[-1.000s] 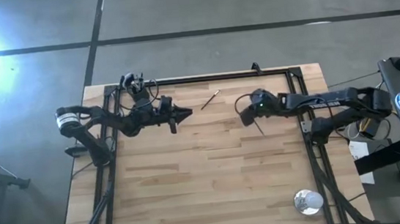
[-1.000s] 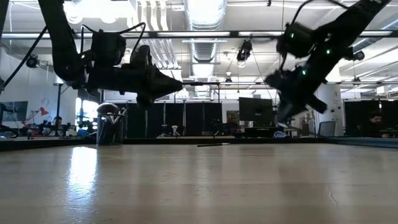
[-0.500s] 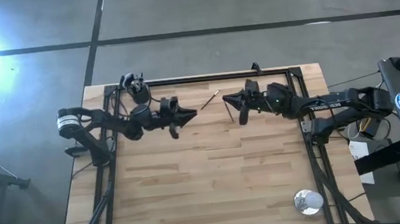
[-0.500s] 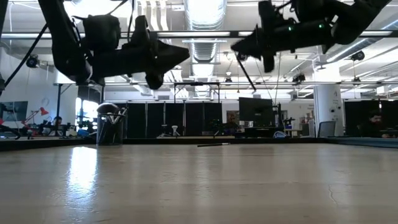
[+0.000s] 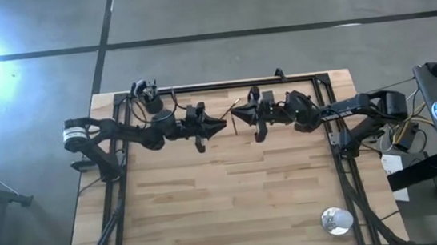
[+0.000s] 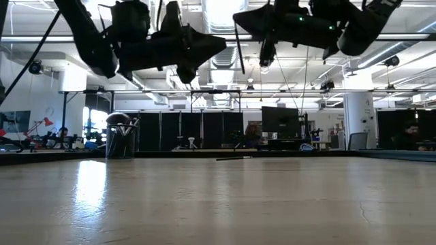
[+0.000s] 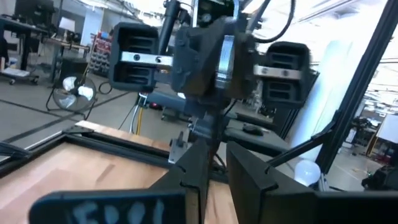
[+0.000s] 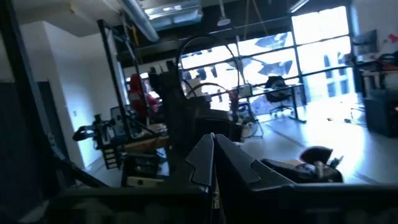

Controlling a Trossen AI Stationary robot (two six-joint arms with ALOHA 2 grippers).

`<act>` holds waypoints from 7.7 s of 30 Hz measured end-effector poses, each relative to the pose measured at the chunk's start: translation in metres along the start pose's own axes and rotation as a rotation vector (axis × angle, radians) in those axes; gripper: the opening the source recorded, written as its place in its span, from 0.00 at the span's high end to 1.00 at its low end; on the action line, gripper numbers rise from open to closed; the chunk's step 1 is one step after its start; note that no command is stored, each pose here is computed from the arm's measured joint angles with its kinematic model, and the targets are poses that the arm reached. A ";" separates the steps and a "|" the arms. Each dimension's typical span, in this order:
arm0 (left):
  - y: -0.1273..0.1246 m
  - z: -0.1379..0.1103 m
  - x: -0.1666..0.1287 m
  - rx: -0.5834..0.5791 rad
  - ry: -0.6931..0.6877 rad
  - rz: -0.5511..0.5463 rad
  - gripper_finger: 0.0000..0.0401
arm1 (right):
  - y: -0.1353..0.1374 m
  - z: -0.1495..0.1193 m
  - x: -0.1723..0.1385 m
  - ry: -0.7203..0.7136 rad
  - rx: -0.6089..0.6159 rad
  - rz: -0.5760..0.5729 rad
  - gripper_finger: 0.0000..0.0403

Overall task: Put items in baskets/containers
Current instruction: Put the eyeshadow brush into the holder

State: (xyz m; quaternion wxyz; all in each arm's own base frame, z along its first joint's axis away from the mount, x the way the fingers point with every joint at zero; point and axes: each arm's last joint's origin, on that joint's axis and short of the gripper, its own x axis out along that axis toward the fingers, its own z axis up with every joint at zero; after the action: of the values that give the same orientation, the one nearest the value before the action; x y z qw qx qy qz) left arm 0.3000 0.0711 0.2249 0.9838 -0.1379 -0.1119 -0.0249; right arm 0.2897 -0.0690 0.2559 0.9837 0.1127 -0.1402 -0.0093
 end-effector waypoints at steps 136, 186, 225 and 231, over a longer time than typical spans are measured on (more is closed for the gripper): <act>0.038 0.002 -0.137 0.119 0.422 0.693 0.75 | -0.239 -0.064 0.020 1.434 -0.344 -0.153 0.64; 0.049 0.041 -0.066 -0.372 0.521 0.347 0.73 | -0.033 -0.013 0.080 1.295 -1.342 0.024 0.98; 0.083 0.056 -0.014 -0.270 0.601 0.347 0.97 | -0.002 -0.007 0.094 1.134 -1.429 0.014 0.96; 0.079 0.051 -0.036 -0.102 0.567 0.535 0.98 | 0.002 0.017 0.084 1.092 -1.276 -0.127 0.87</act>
State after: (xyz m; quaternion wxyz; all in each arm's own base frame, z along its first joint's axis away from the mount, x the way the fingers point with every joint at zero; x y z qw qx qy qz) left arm 0.2607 0.1616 0.2441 0.9392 -0.1987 0.2058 0.1899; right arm 0.3652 -0.0751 0.2953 0.7858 -0.4687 0.3942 -0.0861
